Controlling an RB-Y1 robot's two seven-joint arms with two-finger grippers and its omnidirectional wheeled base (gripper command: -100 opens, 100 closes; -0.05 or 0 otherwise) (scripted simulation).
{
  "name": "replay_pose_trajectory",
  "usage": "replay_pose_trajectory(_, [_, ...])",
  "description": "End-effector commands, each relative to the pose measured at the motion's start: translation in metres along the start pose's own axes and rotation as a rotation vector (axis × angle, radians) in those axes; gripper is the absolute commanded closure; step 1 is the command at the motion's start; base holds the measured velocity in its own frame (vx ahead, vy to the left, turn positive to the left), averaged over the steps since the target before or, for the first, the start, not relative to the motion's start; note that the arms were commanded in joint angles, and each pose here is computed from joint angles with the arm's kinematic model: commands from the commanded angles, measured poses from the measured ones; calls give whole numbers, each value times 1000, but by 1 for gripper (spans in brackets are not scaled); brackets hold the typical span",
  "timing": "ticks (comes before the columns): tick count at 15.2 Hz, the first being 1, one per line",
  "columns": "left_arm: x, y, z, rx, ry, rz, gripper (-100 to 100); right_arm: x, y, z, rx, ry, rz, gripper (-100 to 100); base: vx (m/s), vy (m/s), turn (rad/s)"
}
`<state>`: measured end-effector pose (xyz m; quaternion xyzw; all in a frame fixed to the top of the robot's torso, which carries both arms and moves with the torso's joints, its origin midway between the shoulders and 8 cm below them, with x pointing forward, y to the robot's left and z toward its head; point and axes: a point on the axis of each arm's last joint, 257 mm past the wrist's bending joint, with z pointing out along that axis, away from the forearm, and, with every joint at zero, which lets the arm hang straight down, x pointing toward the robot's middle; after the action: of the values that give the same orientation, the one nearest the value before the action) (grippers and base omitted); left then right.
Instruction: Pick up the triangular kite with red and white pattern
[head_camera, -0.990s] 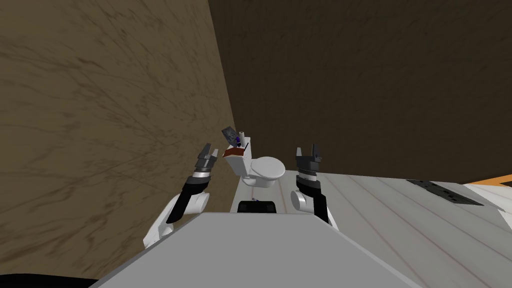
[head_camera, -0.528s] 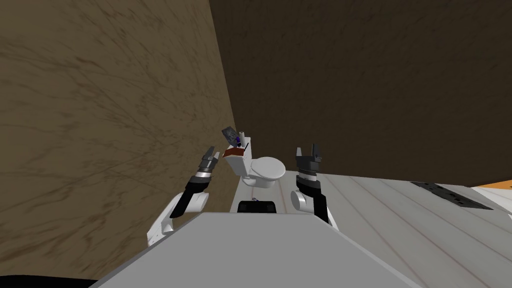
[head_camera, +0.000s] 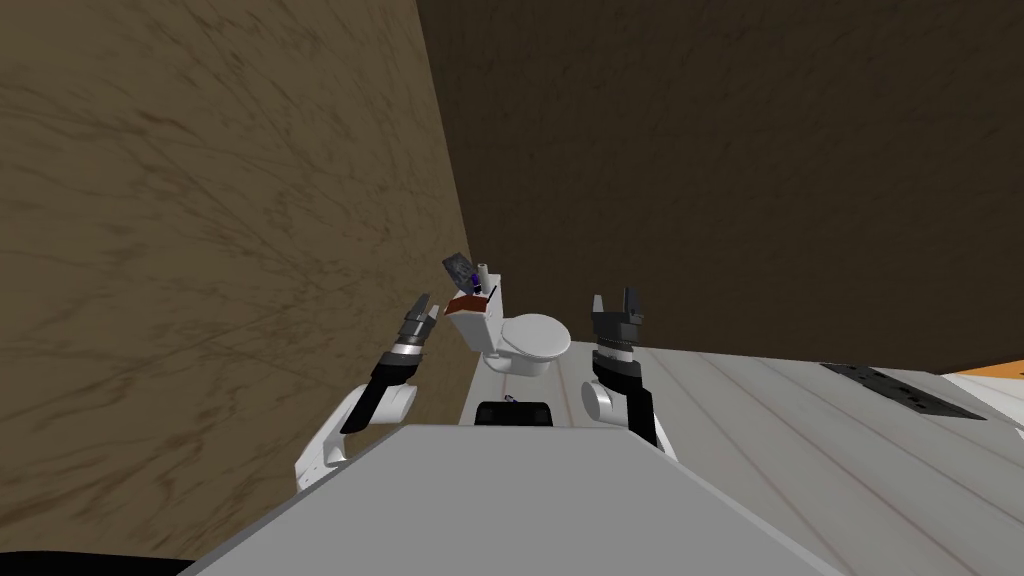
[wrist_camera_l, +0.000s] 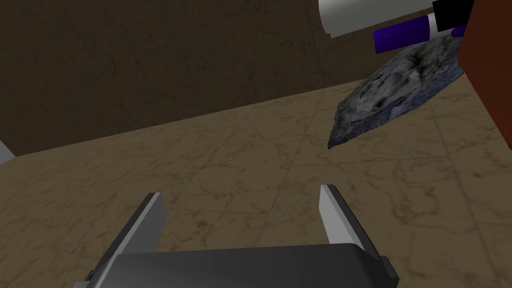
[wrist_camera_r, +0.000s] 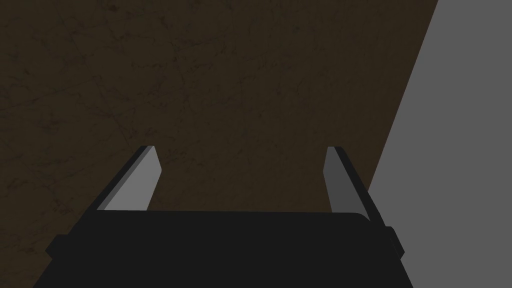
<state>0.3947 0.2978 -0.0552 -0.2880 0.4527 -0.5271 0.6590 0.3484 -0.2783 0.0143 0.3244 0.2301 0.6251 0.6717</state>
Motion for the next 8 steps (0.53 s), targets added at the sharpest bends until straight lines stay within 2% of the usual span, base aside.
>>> replay_pose_trajectory(1, [0,1,0,-1,0,0,-100,0,0,0,0,0,0,0,-4,-8,-13])
replay_pose_trajectory(6, [0,1,0,-1,0,0,-100,0,0,0,0,0,0,0,-6,-9,-11])
replay_pose_trajectory(7, [-3,15,-1,-29,-20,-23,-100,0,0,0,0,0,0,0,-19,-15,16])
replay_pose_trajectory(8, [-4,19,-2,-36,-26,-30,-100,0,0,0,0,0,0,0,-8,-27,52])
